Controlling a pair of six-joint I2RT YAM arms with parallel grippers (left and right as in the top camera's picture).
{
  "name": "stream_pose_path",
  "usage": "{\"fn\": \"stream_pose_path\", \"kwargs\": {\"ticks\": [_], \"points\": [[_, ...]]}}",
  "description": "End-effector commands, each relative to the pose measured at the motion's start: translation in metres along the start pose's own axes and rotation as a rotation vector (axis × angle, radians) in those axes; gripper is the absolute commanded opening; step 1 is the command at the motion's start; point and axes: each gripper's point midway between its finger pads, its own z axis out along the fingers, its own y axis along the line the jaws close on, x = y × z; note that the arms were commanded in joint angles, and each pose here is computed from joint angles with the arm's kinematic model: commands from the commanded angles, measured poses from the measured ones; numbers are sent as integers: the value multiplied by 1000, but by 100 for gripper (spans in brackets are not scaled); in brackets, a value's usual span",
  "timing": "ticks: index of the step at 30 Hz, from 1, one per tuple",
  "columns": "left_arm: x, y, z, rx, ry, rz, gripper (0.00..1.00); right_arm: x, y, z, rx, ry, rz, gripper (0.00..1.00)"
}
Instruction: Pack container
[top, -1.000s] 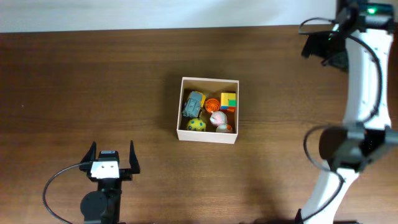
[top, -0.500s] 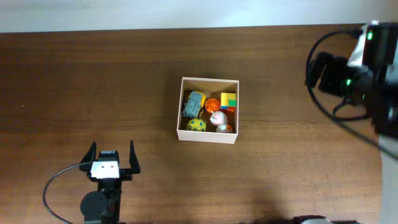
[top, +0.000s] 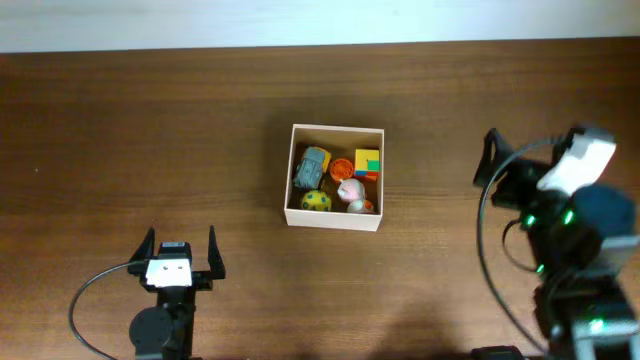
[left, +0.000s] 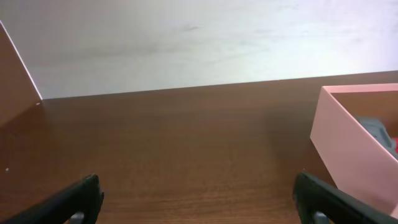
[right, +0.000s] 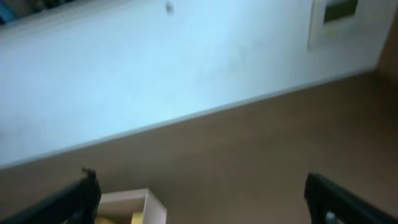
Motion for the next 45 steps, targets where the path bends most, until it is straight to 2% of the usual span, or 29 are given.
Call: {"fn": "stream_pose_path", "kwargs": {"ticks": [1, 7, 13, 20, 37, 45], "points": [[1, 0, 0, 4, 0, 16, 99, 35, -6, 1, -26, -31, -12, 99], [1, 0, 0, 4, 0, 16, 99, 74, -13, -2, -85, -148, -3, 99], [1, 0, 0, 4, 0, 16, 99, 102, -19, -11, -116, -200, -1, 99], [1, 0, 0, 4, 0, 16, 99, 111, -21, -22, -138, -255, 1, 99], [1, 0, 0, 4, 0, 16, 99, 165, -33, -13, -144, -214, -3, 99], [1, 0, 0, 4, 0, 16, 99, 184, -38, -8, -118, -137, -41, 99]]}}
